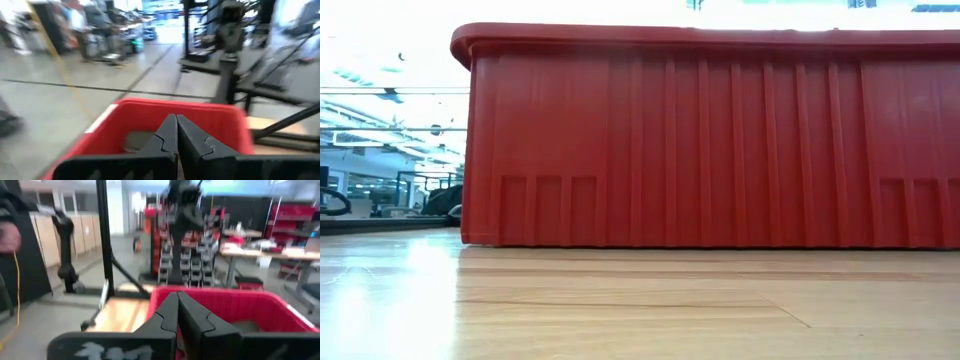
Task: Pick and place slides into bin
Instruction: Return to Home Position
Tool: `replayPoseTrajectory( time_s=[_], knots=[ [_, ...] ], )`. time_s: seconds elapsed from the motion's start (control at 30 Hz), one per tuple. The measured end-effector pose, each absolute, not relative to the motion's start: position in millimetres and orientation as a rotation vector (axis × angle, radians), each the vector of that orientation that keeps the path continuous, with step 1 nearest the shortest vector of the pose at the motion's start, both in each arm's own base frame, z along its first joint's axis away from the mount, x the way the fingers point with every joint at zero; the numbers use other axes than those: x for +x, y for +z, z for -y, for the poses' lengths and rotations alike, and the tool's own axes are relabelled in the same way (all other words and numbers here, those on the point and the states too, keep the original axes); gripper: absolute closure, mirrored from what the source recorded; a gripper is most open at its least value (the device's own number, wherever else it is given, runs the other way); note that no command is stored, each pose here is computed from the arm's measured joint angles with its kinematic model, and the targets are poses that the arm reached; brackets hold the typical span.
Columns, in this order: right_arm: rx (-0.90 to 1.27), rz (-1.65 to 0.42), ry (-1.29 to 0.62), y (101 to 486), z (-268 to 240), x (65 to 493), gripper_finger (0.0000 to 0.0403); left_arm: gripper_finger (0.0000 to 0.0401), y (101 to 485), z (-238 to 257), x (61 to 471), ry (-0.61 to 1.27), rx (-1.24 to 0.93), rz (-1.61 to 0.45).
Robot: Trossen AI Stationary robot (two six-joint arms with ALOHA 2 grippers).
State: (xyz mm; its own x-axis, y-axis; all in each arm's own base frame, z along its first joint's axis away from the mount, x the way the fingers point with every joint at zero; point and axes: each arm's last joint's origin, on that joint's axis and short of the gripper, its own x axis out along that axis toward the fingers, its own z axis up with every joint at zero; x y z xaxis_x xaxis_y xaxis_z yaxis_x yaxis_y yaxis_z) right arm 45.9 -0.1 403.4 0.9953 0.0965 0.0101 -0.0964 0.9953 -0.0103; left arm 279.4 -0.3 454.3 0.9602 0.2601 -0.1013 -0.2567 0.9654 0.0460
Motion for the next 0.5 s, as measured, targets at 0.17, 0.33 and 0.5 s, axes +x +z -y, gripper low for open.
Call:
replayPoseTrajectory(
  time_s=[0.17,0.33,0.5],
  knots=[
    [-0.003,0.07,0.061,396,-4,13,0.0403,0.04,451,2,243,0.305,0.113,-0.063],
    [0.054,0.17,0.05,376,-2,22,0.0403,0.0401,419,-14,222,0.234,0.05,0.187],
    [0.093,0.27,0.063,341,4,60,0.0403,0.0401,367,-25,207,0.196,-0.031,0.279]
  ],
)
